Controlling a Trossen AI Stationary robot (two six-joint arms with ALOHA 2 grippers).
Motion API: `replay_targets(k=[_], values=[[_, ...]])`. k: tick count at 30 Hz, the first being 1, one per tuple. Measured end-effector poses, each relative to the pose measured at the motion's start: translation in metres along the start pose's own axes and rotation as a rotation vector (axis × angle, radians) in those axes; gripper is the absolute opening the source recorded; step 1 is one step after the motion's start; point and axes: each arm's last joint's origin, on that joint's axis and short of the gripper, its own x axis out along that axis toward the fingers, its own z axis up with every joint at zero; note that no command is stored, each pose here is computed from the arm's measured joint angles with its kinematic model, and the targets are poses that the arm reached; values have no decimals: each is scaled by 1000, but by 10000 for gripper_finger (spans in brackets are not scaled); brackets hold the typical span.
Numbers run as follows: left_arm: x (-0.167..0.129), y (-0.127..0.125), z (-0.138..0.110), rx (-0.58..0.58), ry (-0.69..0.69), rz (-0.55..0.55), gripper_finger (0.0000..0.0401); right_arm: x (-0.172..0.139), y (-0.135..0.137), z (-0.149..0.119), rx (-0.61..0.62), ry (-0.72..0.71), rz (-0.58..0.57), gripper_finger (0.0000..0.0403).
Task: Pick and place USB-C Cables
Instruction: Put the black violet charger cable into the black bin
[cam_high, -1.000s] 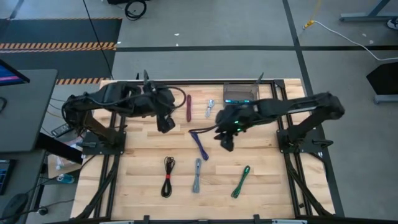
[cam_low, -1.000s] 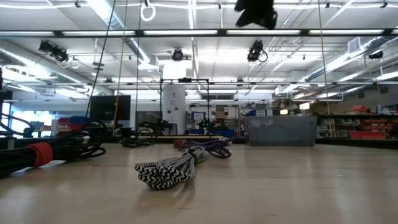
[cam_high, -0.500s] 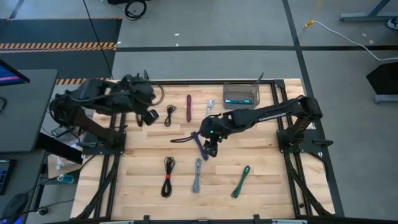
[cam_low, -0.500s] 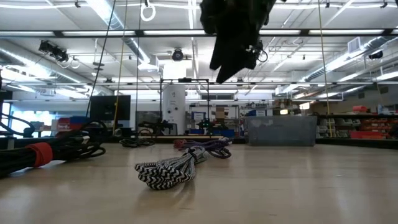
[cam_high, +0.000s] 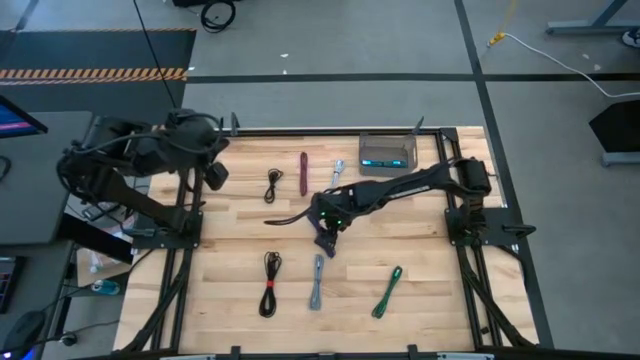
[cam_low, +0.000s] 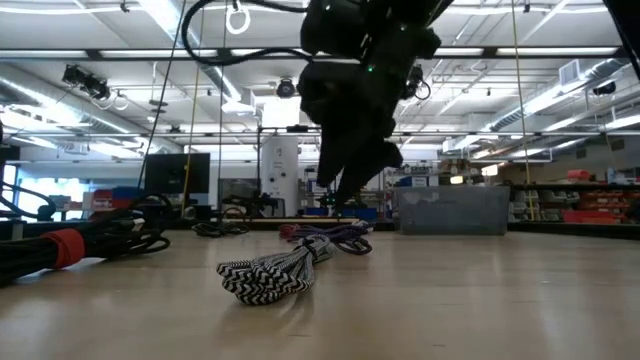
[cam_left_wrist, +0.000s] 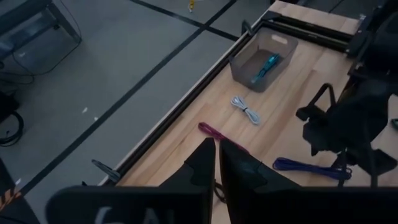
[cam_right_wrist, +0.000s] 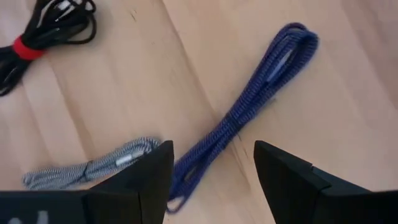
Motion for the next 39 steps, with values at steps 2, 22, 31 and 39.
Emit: replay_targets(k=[2, 22, 31, 39], values=[[-1, 1, 0, -1, -3, 0, 32, 7, 1, 1, 8, -8, 23, 230], [-2, 2, 0, 34, -7, 1, 32, 11, -8, 4, -6, 4, 6, 230], [-2, 2, 0, 29, -9, 0, 32, 30, -9, 8, 4, -2, 51, 230], [-1, 1, 1, 22, -17, -4, 32, 39, -13, 4, -18, 38, 28, 229]])
